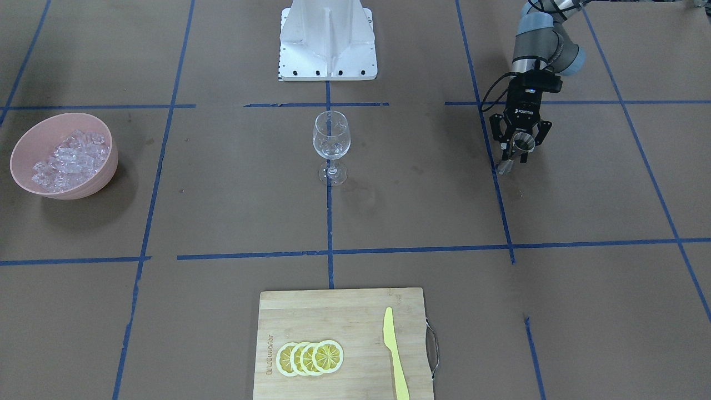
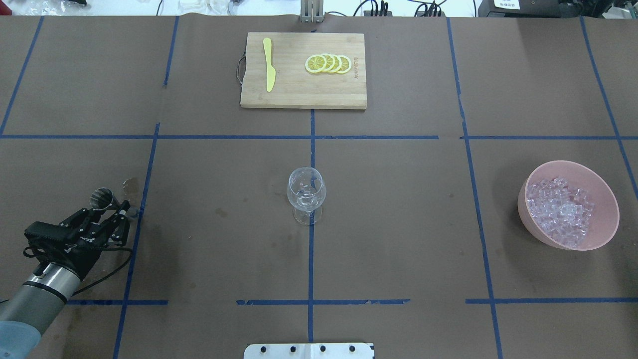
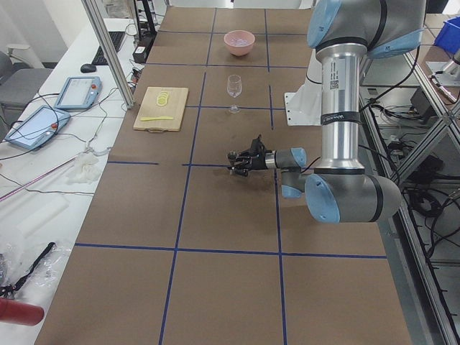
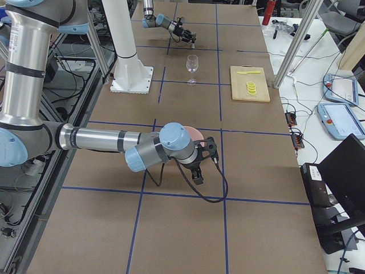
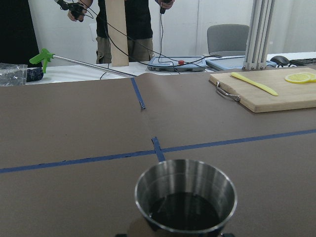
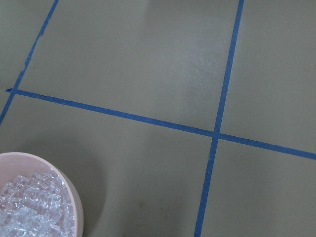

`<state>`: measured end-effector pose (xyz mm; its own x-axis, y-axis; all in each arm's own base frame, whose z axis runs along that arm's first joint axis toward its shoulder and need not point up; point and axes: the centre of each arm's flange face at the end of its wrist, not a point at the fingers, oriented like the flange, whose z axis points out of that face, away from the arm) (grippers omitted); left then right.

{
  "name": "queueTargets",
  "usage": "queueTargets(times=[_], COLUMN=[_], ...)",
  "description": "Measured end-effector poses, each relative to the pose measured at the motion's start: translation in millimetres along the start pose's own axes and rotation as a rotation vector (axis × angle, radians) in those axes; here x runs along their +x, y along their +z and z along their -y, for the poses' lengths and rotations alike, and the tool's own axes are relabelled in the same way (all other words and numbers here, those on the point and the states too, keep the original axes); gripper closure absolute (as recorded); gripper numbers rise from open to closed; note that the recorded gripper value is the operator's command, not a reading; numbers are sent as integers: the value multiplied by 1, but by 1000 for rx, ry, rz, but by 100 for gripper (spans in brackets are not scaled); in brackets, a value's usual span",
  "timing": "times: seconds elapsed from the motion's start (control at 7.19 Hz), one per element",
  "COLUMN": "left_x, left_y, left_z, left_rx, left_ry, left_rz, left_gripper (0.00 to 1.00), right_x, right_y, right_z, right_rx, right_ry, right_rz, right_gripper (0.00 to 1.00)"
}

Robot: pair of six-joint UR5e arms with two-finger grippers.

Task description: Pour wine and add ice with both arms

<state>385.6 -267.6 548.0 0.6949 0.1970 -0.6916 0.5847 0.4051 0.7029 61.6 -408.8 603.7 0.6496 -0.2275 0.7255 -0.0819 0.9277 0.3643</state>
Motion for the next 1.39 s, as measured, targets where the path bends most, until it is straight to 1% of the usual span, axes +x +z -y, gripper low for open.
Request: queueTargets(times=[0.42,0.7,1.11,1.39], left_x=[1,1,1,-3], left_y=[-1,-1,-3,-10], left_z=[-1,-2,-1,11], left_rx=[-3,-5,0,31], left_ry=[1,2,-7,-67], left_rz=[-3,-4,-12,-60], left_gripper=[56,100,100,100], right_x=[0,0,1,1], right_y=[0,0,0,0], right_z=[0,0,0,0], right_rx=[0,0,-1,0], right_ry=[-1,-1,-1,-1], right_rz=[0,-1,-2,-2], right_gripper=[0,0,0,0])
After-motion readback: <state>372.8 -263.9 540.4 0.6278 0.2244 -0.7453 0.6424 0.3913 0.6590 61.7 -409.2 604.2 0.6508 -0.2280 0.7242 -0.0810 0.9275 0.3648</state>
